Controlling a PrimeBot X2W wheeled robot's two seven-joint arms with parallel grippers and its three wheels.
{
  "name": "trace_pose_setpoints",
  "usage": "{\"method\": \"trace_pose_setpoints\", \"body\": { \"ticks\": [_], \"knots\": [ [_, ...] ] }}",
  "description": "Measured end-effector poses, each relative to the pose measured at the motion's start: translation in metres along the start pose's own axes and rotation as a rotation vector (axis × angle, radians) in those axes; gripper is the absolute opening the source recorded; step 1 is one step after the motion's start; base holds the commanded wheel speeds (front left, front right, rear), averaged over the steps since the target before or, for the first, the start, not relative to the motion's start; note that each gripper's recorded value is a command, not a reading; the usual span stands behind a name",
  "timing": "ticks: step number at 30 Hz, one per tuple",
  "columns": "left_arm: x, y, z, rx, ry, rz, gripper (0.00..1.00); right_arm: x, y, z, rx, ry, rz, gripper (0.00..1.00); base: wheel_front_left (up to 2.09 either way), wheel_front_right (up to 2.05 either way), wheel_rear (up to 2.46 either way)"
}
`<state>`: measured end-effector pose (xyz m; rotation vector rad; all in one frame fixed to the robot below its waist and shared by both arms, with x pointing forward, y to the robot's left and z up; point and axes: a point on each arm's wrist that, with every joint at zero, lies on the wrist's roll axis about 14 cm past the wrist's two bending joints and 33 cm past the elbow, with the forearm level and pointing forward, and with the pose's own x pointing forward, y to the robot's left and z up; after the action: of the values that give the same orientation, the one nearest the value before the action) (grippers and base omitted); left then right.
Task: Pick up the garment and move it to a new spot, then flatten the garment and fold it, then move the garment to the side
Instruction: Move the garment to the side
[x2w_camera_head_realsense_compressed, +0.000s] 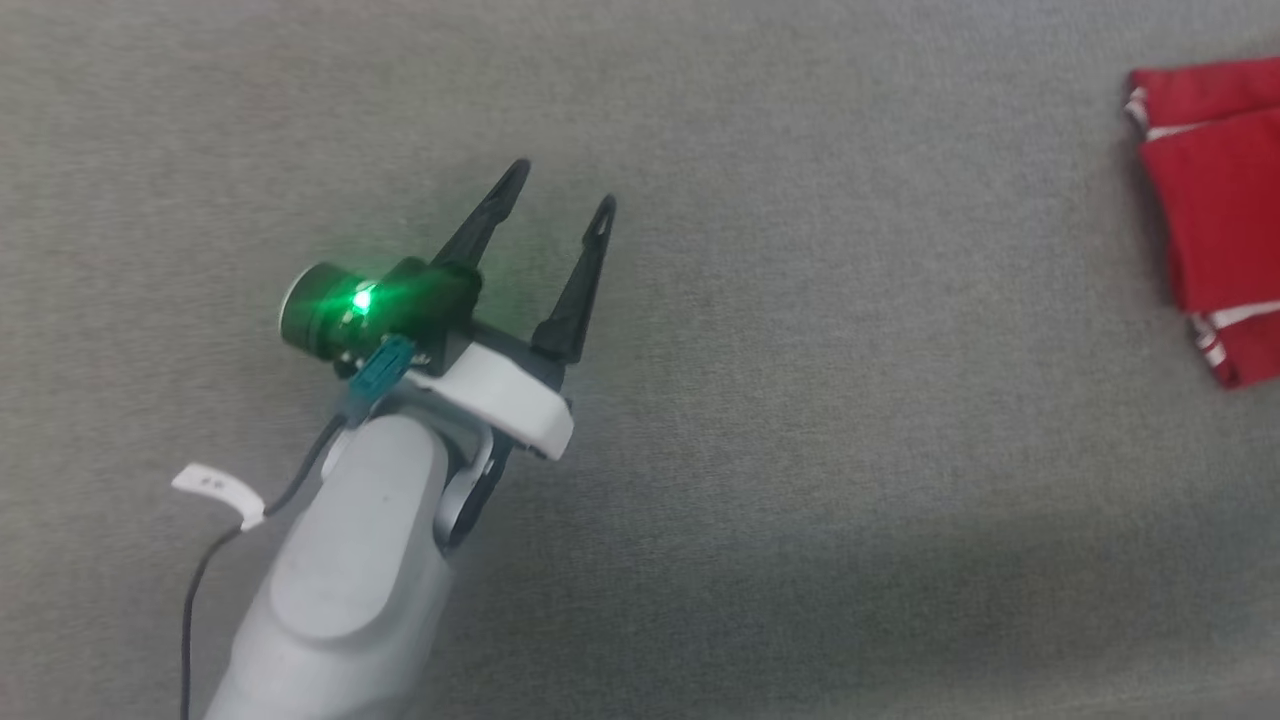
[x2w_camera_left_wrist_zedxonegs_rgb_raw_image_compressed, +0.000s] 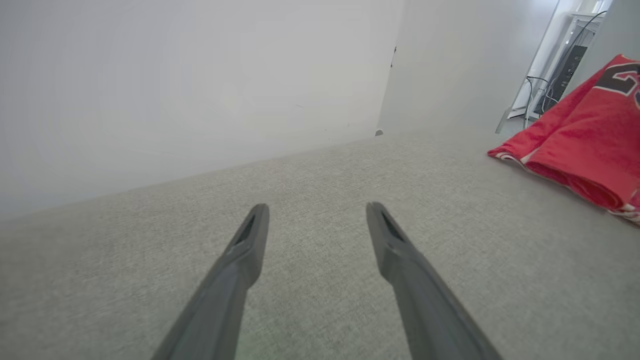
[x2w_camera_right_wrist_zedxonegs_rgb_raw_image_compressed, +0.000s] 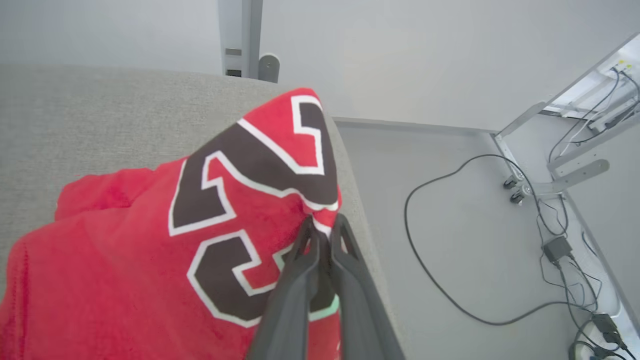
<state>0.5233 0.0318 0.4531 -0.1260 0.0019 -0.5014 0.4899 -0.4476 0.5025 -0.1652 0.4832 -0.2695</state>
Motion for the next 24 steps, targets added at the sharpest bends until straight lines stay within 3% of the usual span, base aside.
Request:
{"method": "trace_pose_setpoints", "body": {
  "ticks": [9, 24],
  "knots": [
    [0.032, -0.019, -0.025, -0.018, 0.029, -0.091, 1.00, 0.018, -0.033, -0.015, -0.176, 0.008, -0.107, 0.00, 0.00, 0.00, 0.00],
    [0.040, -0.016, -0.039, -0.029, 0.046, -0.099, 1.00, 0.052, -0.008, -0.054, -0.163, 0.083, -0.107, 0.00, 0.00, 0.00, 0.00]
  ]
}}
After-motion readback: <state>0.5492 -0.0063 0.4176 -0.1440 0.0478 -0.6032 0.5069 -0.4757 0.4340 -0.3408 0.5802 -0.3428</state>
